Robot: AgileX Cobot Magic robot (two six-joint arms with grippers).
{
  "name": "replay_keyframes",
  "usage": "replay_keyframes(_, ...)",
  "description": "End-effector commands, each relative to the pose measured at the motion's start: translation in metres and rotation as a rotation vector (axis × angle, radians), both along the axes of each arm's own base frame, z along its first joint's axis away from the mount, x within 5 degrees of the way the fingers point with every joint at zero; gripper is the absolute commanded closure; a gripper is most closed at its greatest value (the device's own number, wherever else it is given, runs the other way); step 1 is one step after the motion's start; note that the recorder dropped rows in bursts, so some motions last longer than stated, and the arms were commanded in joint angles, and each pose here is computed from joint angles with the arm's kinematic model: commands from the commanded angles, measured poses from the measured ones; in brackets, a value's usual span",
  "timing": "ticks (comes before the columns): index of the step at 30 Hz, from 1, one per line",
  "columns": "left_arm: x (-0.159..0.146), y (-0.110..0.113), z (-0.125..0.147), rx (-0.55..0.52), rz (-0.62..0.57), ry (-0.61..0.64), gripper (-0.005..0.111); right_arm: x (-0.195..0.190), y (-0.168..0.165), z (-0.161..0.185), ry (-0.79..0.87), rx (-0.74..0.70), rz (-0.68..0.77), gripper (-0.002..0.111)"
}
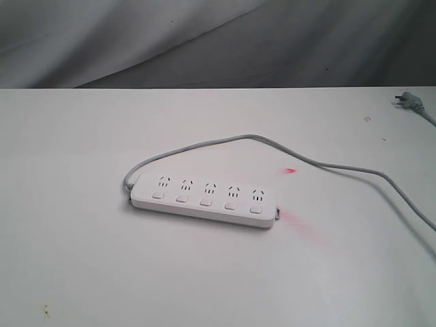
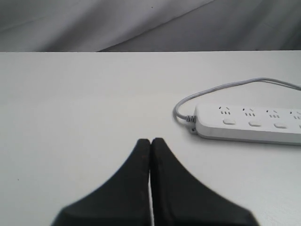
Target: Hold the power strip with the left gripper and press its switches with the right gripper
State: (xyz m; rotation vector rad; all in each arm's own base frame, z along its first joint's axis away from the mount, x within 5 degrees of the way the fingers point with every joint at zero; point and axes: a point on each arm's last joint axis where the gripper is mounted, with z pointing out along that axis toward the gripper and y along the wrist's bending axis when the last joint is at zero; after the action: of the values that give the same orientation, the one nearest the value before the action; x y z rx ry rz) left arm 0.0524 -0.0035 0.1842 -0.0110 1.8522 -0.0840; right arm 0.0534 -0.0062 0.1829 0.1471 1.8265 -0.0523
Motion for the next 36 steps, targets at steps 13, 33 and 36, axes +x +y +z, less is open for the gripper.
replay_keyframes(13,0.032,-0.004,0.124,0.218,-0.088,-0.086,0.106,0.0,-0.001,0.0,-0.006,-0.012,-0.005,0.108)
replay_keyframes(33,0.147,0.01,0.171,0.377,-0.254,0.214,0.106,0.0,-0.001,0.0,-0.006,-0.012,-0.005,0.108)
replay_keyframes(36,0.151,0.022,0.169,0.392,-0.297,0.184,0.106,0.0,-0.001,0.0,-0.006,-0.012,-0.005,0.108)
